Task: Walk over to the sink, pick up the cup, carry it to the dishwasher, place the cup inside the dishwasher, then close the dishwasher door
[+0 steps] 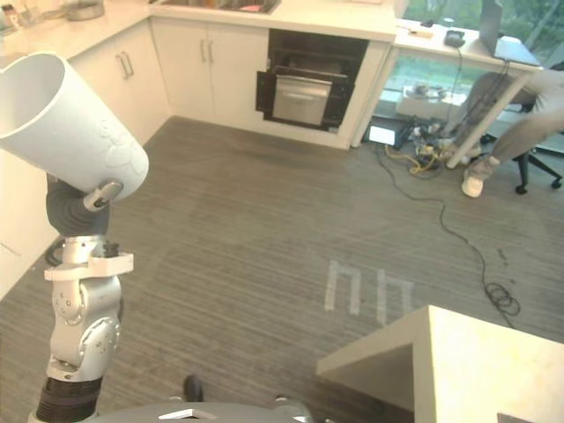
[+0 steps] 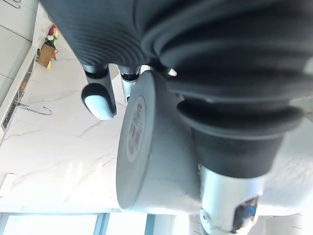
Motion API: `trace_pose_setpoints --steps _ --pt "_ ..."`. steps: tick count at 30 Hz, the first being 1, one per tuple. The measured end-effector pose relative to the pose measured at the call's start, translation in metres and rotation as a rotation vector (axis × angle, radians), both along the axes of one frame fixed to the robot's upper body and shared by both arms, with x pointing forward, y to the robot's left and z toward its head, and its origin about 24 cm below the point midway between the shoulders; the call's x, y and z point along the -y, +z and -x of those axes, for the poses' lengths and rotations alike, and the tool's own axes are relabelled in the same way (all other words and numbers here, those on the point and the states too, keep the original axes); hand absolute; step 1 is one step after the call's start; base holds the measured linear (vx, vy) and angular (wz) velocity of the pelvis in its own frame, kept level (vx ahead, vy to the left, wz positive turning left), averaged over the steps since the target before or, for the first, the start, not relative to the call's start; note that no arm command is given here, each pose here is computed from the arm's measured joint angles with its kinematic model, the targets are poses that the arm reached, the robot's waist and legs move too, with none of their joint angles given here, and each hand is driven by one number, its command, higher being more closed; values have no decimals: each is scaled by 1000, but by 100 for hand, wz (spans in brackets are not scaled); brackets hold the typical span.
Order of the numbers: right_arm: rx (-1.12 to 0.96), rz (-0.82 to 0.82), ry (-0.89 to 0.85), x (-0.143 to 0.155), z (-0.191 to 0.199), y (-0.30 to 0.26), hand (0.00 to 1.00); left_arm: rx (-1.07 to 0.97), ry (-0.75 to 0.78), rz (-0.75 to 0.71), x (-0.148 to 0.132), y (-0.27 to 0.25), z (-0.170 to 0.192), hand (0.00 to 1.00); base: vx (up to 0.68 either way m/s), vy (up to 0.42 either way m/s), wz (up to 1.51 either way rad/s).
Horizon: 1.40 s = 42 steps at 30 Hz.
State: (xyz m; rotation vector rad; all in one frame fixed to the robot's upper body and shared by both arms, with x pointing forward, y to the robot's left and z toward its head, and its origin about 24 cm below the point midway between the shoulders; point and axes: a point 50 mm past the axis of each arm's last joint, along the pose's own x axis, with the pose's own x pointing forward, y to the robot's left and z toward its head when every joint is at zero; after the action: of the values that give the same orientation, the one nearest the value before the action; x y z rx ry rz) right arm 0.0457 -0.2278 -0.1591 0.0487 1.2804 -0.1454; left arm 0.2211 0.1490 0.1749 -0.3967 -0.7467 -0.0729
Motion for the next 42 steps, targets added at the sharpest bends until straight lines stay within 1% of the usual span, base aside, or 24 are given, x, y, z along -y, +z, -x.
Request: trace_pose_setpoints --steps 8,13,16,17,26,34,37,40,42 --pt "74 111 5 -4 -2 8 0 16 -36 -7 6 -2 2 100 -4 -1 3" --pt "119 182 9 -2 1 16 0 -38 24 18 -6 -15 7 100 -8 -2 0" --pt "191 238 19 -2 4 20 0 -35 52 23 -11 -15 8 100 -47 0 -6" --pt "289 343 154 -5 11 24 0 -106 87 29 -20 -30 2 100 -18 2 -6" --pt "289 322 138 -4 14 21 0 -106 83 30 -19 -30 2 100 5 2 -3" --pt "291 148 29 -3 21 11 0 -105 81 38 -18 -30 3 100 -18 -5 19" --pt "299 111 42 -5 17 10 0 -96 101 68 -20 -30 13 100 5 -33 46" --pt "306 103 68 2 14 12 0 -113 142 83 -26 -37 23 100 -1 -15 6" --pt "313 106 33 4 14 12 0 -116 168 80 -32 -38 25 100 53 6 6"
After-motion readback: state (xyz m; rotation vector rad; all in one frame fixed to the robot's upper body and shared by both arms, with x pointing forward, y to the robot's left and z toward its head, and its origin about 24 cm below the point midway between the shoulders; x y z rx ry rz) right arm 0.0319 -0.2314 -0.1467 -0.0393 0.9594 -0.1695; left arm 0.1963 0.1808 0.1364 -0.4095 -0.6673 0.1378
